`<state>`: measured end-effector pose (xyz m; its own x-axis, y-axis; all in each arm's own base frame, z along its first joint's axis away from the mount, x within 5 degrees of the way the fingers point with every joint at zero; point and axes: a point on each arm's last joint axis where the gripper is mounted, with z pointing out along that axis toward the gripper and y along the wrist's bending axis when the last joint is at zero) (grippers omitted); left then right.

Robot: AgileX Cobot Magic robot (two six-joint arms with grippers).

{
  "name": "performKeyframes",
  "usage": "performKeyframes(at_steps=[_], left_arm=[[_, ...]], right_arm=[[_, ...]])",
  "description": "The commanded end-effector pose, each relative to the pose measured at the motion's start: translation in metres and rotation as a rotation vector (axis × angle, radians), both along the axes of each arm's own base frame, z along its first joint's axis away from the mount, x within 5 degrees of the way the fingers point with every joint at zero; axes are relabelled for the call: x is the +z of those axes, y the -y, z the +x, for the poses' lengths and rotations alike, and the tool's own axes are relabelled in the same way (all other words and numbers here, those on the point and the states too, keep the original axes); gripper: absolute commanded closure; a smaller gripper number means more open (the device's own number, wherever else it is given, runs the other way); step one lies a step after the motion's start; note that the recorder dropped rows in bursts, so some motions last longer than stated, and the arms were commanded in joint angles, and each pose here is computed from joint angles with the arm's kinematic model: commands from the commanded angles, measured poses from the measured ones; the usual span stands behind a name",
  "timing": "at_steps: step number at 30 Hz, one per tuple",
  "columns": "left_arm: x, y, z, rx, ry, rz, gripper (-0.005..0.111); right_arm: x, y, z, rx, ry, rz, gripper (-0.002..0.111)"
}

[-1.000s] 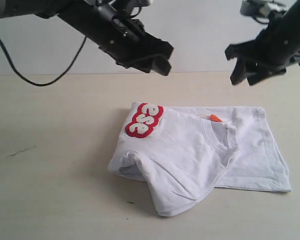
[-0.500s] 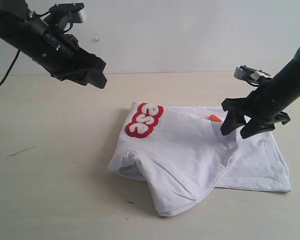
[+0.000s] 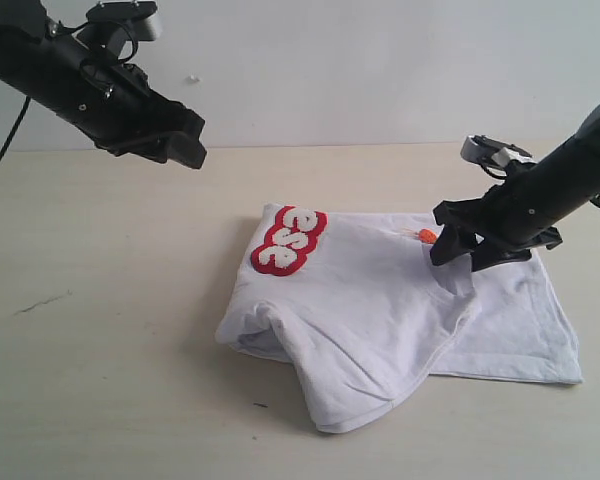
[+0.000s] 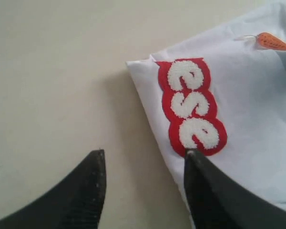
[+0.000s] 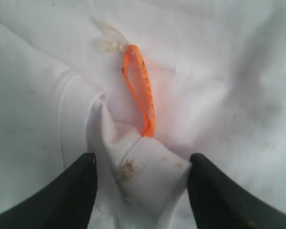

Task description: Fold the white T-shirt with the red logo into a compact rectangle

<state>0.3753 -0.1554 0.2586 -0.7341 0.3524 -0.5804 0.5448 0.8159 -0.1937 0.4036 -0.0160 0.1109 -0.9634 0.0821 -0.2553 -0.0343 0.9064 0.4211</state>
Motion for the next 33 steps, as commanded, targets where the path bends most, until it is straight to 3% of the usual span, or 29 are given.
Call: performKeyframes(at_steps=[1,6,9,13,17,21,27,33], left_arm=[[0.005,-0.001,-0.001,0.005,0.017,-0.009,0.057],[0.005,-0.001,-0.002,0.002,0.014,-0.007,0.057],[0.005,-0.001,-0.002,-0.001,0.010,-0.007,0.057],[0.004,-0.001,-0.003,-0.003,0.004,-0.006,0.057],[0.004,-0.001,-0.003,-0.003,0.004,-0.006,0.057],[0.005,-0.001,-0.002,-0.002,0.007,-0.006,0.057],[0.005,-0.001,-0.001,0.004,0.019,-0.009,0.057],[0.005,-0.001,-0.001,0.005,0.021,-0.009,0.057]], right_arm=[[0.001,-0.004,0.000,0.021,0.025,0.035,0.056],[-0.003,-0.004,-0.001,0.030,0.008,0.038,0.060],[-0.011,-0.004,-0.003,0.051,-0.022,0.036,0.075],[-0.028,-0.001,-0.009,0.130,-0.083,-0.021,0.104],[-0.026,-0.002,-0.009,0.136,-0.095,-0.010,0.108],[0.003,-0.006,-0.004,0.153,-0.056,0.031,0.108],[0.079,-0.026,-0.005,0.198,0.120,-0.030,0.108],[0.145,-0.037,-0.020,0.183,0.144,-0.310,0.108]])
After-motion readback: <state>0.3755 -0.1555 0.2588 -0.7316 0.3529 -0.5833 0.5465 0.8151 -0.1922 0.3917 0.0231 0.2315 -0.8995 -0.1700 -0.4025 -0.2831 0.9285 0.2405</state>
